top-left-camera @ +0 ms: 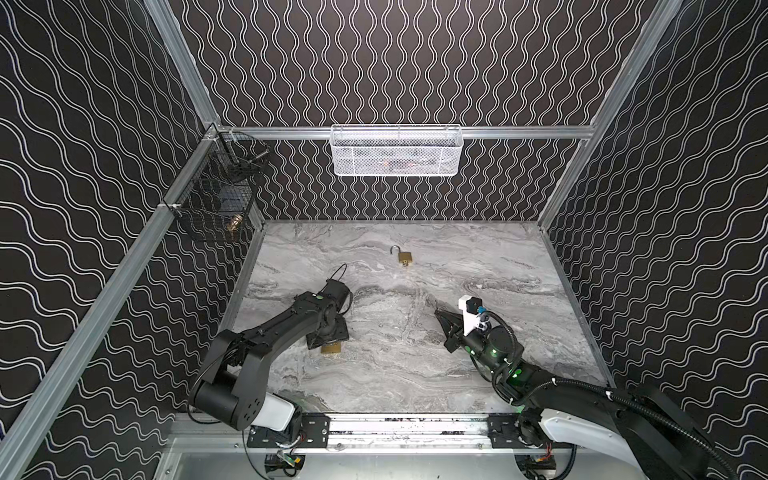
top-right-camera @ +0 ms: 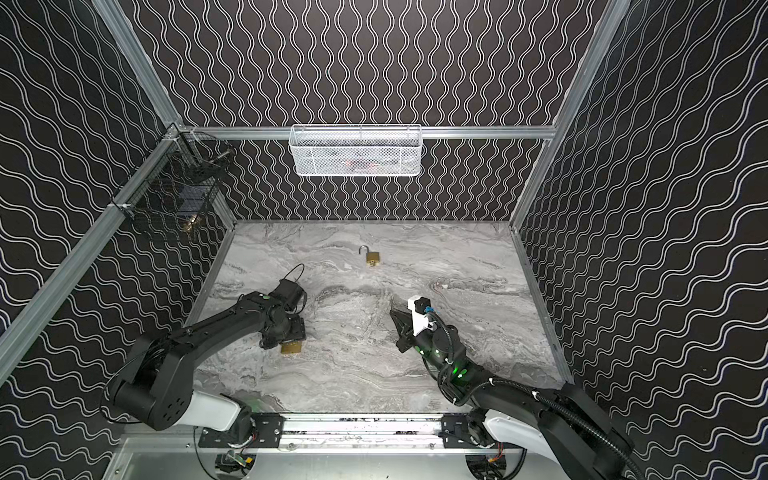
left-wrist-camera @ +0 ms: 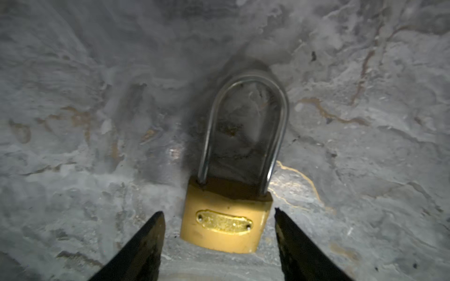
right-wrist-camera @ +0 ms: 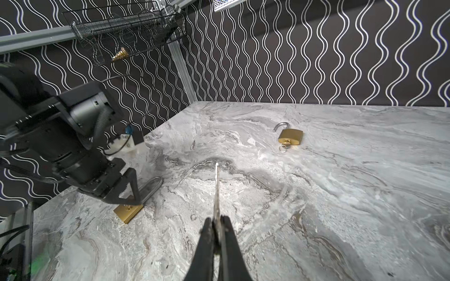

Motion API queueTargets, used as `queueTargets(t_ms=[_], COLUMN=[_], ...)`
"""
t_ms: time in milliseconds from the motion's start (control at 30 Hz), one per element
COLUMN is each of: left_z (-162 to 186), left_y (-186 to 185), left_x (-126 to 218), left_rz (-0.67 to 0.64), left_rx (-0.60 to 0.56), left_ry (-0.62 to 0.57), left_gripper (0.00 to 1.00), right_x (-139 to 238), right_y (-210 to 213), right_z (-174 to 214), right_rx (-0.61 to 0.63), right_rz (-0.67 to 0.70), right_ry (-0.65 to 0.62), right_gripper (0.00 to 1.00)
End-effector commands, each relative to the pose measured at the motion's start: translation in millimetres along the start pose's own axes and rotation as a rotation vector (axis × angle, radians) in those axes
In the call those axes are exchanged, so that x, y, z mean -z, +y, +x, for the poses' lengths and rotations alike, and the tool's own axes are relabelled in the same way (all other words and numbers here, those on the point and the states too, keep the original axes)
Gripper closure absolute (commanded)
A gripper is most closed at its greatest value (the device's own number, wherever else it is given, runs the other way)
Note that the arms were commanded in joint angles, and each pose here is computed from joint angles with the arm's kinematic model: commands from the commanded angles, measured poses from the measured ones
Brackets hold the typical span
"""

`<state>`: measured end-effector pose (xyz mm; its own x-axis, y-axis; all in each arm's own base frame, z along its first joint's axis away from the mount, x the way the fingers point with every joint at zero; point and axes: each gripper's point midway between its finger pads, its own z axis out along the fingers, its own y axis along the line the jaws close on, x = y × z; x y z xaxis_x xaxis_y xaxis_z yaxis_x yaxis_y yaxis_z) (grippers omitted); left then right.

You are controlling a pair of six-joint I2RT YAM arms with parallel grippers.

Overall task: Unlock with the key
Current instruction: 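Lower the left gripper and grasp the closed brass padlock body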

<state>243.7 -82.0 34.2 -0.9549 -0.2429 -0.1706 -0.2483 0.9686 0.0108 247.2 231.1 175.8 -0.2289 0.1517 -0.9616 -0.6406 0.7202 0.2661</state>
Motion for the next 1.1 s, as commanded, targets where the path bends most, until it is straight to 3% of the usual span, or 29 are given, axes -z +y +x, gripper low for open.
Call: queueTargets(t_ms=[0, 200, 700, 900, 1067], left_z=[-0.8, -1.2, 14.4, 25.7, 33.9], left_y=[-17.3, -0.9, 1.7, 1.9, -1.8], left_x=[-2.9, -9.9, -26.5, -36.3, -40.6], left_rz=[0.091, -0.019, -0.003, 0.018, 0.054], left_rx=[-0.030, -0.044, -0.061, -0.055, -0.032], left_ry=[0.025, 0.036, 0.069, 0.097, 0.116], left_gripper=[0.26, 0.26, 0.29, 0.35, 0.48], right_x=[-2.3, -6.4, -10.2, -12.1, -14.0], right_y=[4.7, 3.5, 6.9, 4.6, 5.9], right_z=[-13.9, -10.0, -7.5, -6.6, -4.8], right_rx=[0.002, 0.007, 0.000, 0.007, -0.002], right_rz=[-0.017, -0.010, -0.030, -0.018, -0.027], right_ry=[-0.049, -0.028, -0.013, -0.008, -0.005], right_gripper=[1.00, 1.00, 1.00, 1.00, 1.00])
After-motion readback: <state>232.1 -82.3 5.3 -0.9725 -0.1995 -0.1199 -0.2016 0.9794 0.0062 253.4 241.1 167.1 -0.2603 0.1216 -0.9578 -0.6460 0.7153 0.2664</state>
